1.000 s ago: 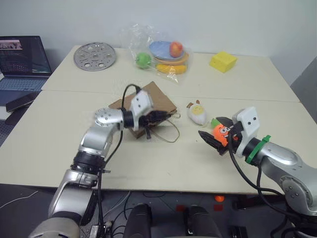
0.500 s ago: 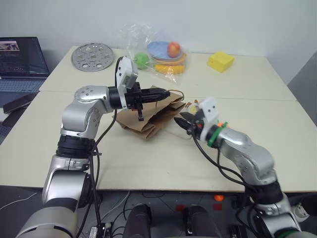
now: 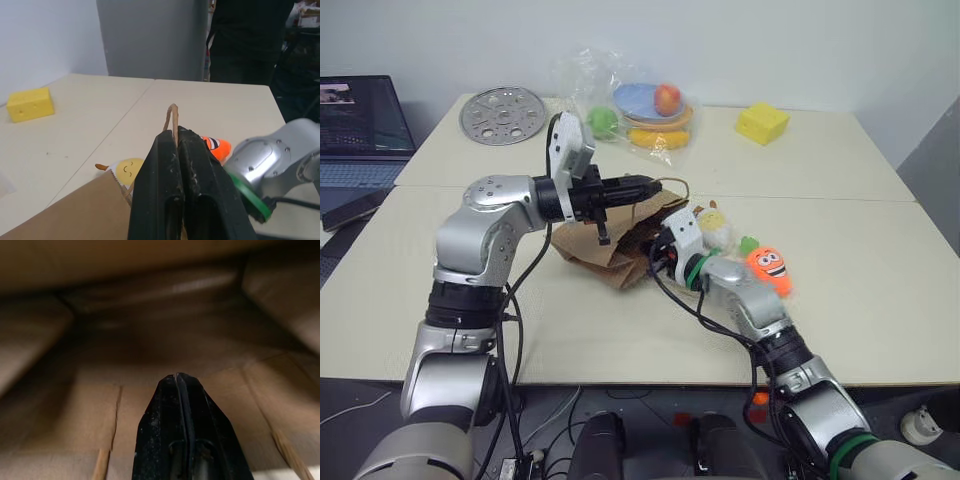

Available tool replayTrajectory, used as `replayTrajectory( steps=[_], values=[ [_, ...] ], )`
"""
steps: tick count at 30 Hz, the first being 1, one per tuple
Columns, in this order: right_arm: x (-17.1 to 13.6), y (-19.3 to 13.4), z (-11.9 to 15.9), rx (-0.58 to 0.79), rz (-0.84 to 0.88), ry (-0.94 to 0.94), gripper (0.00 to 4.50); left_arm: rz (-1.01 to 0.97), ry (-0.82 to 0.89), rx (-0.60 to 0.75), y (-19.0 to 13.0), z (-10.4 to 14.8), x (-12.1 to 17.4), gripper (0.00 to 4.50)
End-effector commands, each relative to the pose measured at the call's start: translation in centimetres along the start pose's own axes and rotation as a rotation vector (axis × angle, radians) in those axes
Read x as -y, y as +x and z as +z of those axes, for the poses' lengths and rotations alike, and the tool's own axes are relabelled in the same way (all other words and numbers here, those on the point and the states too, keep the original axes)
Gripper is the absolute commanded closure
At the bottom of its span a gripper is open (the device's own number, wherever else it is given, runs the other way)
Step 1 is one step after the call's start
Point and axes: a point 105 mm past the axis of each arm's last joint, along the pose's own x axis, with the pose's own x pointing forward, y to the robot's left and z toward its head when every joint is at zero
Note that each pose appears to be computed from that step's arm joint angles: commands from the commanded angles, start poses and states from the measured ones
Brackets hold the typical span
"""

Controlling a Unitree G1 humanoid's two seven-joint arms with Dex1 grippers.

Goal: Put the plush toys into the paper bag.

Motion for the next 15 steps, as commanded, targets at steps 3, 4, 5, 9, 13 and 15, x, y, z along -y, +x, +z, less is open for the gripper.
replayTrajectory(
  steps=[3,4,5,9,13,15],
  values=[
    [-0.2,0.8,-0.4,0.001,-0.046,-0.019,4.48,0.223,0.148,0.105,-1.6,4.5,-3.9,4.50],
    [-0.2,0.8,-0.6,0.001,-0.052,-0.004,4.48,0.268,0.165,0.121,-2.0,5.1,-4.7,4.50],
    [-0.2,0.9,-0.7,0.002,-0.055,0.006,4.48,0.299,0.176,0.133,-2.2,5.5,-5.3,4.50],
    [-0.2,0.9,-1.0,-0.007,-0.077,-0.002,4.48,0.489,0.257,0.239,-3.5,7.9,-7.9,4.50],
    [0.0,1.0,-0.8,-0.004,-0.102,0.003,4.48,0.543,0.306,0.327,-3.9,9.5,-8.1,4.50],
    [0.4,0.9,-0.6,-0.003,-0.125,0.005,4.48,0.551,0.317,0.367,-4.0,10.3,-8.0,4.50]
  ],
)
